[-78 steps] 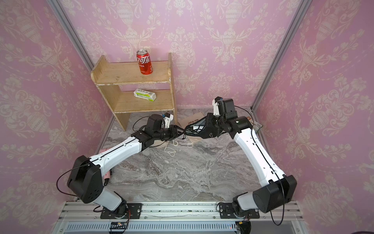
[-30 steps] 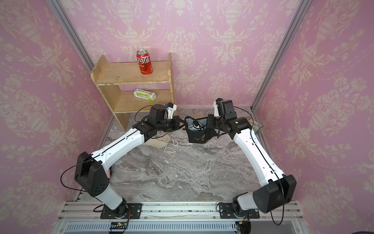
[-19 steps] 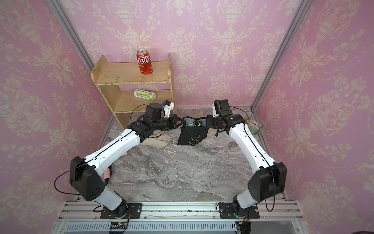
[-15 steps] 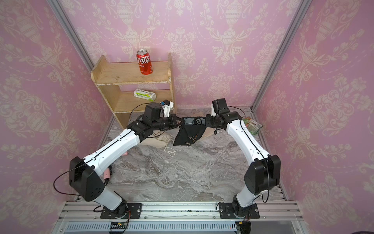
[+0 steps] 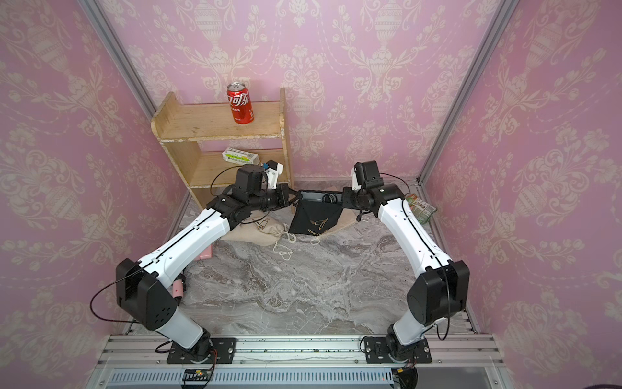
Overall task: Pack away hair dryers
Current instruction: Place the drawstring bag at the center of the board, then pull the drawstrings on both sides of the drawstring bag.
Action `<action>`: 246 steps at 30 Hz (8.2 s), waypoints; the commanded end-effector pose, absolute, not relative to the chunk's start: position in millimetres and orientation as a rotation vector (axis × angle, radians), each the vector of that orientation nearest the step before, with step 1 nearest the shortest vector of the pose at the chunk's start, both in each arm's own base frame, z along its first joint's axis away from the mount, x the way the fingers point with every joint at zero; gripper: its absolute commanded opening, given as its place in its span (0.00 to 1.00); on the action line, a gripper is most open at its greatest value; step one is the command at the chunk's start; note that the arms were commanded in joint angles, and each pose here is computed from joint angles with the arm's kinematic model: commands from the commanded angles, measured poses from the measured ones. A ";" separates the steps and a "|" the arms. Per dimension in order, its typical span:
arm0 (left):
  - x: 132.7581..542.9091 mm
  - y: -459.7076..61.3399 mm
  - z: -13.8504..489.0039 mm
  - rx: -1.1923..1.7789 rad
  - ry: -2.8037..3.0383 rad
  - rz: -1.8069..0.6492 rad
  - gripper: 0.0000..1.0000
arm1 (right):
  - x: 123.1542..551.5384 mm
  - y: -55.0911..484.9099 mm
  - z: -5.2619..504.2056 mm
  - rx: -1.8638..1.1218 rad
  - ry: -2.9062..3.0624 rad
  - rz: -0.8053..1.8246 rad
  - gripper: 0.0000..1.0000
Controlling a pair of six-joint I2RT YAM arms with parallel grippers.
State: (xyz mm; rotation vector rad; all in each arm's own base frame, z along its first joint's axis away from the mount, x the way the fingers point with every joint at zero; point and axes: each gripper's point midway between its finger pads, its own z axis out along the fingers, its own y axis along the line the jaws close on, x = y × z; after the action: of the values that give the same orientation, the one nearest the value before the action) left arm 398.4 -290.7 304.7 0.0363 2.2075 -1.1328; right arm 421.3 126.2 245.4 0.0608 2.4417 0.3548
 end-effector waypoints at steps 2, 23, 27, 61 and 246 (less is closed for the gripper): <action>397.2 -284.3 306.5 0.065 2.197 -1.129 0.00 | 425.6 114.7 256.7 0.077 2.402 0.305 0.00; 471.0 -296.8 289.7 0.125 2.120 -1.243 0.00 | 518.5 130.5 263.0 -0.068 2.272 0.278 0.00; 459.3 -295.4 258.1 0.109 2.156 -1.273 0.00 | 493.5 134.8 227.9 -0.115 2.304 0.320 0.00; 311.7 -247.1 93.2 -0.208 2.589 -0.953 0.58 | 292.5 124.9 76.3 0.123 2.578 0.376 0.70; 367.0 -282.3 240.0 0.808 1.915 -0.416 0.00 | 343.9 14.7 156.3 1.642 1.779 0.950 0.00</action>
State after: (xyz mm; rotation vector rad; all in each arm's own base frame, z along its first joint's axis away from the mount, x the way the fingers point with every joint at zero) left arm 356.5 -289.2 232.4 0.7949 1.8997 -0.5270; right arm 341.1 29.2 143.0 1.7257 1.7214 1.0717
